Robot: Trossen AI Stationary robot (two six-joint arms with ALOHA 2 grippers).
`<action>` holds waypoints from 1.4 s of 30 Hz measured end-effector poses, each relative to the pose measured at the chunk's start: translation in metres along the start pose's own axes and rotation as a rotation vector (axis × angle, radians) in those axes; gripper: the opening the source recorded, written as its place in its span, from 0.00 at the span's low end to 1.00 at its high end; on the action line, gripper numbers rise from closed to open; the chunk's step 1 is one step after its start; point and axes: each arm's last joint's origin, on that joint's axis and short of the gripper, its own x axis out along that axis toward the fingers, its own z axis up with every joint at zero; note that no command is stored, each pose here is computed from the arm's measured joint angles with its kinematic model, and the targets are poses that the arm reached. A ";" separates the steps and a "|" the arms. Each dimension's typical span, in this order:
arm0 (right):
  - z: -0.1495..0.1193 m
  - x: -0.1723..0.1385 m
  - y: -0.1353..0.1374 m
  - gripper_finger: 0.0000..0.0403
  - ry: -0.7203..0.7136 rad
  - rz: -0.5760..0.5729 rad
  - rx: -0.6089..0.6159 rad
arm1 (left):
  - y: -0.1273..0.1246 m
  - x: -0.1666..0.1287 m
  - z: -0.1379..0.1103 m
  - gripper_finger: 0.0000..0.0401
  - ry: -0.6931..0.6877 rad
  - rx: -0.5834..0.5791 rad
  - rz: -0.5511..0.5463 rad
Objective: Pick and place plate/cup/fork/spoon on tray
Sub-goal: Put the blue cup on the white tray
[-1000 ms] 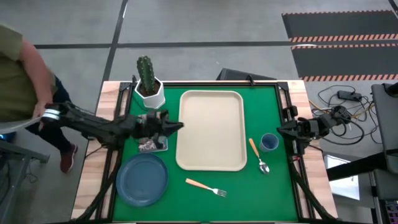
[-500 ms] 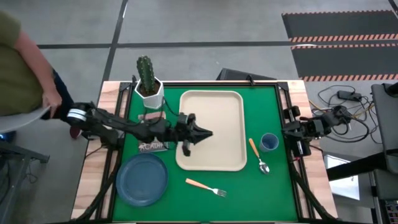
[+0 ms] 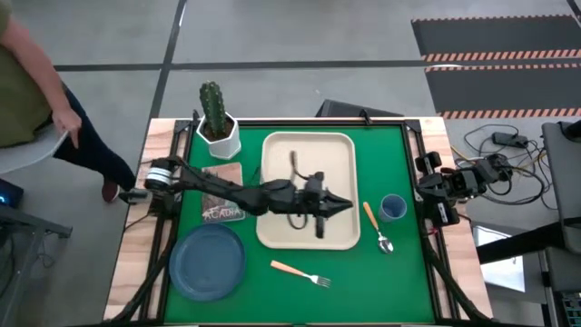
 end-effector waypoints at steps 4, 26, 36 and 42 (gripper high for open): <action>0.004 0.000 -0.001 0.02 -0.015 0.011 0.050 | 0.001 0.027 -0.005 0.00 0.141 0.018 0.058; 0.008 0.000 0.001 0.02 -0.060 0.111 0.023 | 0.020 0.105 -0.052 0.00 0.285 0.392 0.047; 0.008 0.000 0.000 0.02 -0.045 0.058 0.008 | 0.023 0.139 -0.044 0.00 0.263 0.512 -0.001; 0.007 0.000 -0.001 0.02 -0.038 0.034 -0.010 | 0.027 0.136 -0.039 0.00 0.292 0.666 0.013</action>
